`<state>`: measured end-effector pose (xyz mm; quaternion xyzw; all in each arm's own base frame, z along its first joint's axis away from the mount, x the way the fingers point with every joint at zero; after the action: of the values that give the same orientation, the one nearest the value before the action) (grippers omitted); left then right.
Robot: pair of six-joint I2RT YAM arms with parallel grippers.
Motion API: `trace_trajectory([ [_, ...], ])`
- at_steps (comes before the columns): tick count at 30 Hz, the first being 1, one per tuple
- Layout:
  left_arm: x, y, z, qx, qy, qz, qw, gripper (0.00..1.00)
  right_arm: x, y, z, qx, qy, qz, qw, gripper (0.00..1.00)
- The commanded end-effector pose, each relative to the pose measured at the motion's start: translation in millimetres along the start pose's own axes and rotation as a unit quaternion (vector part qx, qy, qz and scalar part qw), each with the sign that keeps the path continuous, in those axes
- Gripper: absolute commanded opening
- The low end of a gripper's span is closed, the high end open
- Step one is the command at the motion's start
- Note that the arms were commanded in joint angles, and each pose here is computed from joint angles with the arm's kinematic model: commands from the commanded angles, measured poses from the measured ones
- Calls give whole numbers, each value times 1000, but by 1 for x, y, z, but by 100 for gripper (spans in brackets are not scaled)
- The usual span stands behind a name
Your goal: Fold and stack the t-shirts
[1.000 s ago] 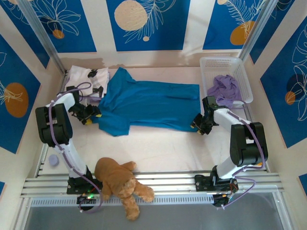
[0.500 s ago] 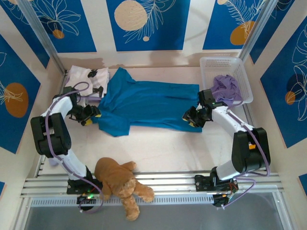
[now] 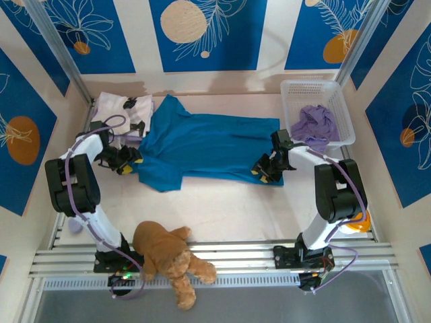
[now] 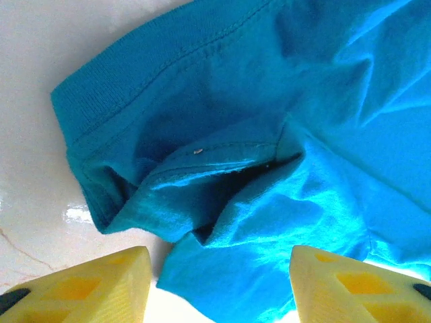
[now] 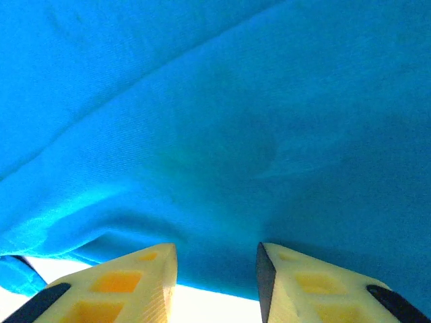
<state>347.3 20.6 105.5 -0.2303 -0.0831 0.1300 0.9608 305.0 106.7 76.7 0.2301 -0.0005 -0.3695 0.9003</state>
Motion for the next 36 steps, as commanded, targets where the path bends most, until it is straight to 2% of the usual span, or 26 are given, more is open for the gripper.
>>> trace_trajectory([
  [1,5,-3,11,-5,-10,-4,1000,57,0,-22,-4,-38,-2,-15,999,38],
  [8,-6,-8,25,7,-19,-12,1000,56,-4,-20,19,-50,-9,3,999,38],
  [13,-21,-6,37,38,-18,-28,999,56,-27,11,42,-32,-31,68,997,39],
  [16,-31,-5,38,45,-7,-31,998,55,-56,41,43,-29,-25,123,992,39],
  [20,-46,-4,27,40,17,-26,999,51,-99,86,25,-38,-15,217,975,39],
  [27,-64,-4,9,33,48,-24,998,46,-158,146,-34,-77,7,377,923,39],
  [30,-65,-4,4,25,50,-20,998,42,-178,163,-55,-82,18,424,902,39],
  [36,-64,0,-7,26,59,-8,998,41,-208,183,-79,-71,38,480,874,39],
])
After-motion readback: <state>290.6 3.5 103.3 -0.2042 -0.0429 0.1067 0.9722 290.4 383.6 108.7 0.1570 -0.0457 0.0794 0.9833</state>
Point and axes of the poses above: each hand's point on the last joint's axis, 136 mm out from that joint toward the fingers, its own z axis back along the fingers, its own y axis along the line the jaws close on, x = y × z, the point moved 5 cm from there along z, back along the fingers, and after that the axes turned 12 degrees about -z, right-handed, at the moved point
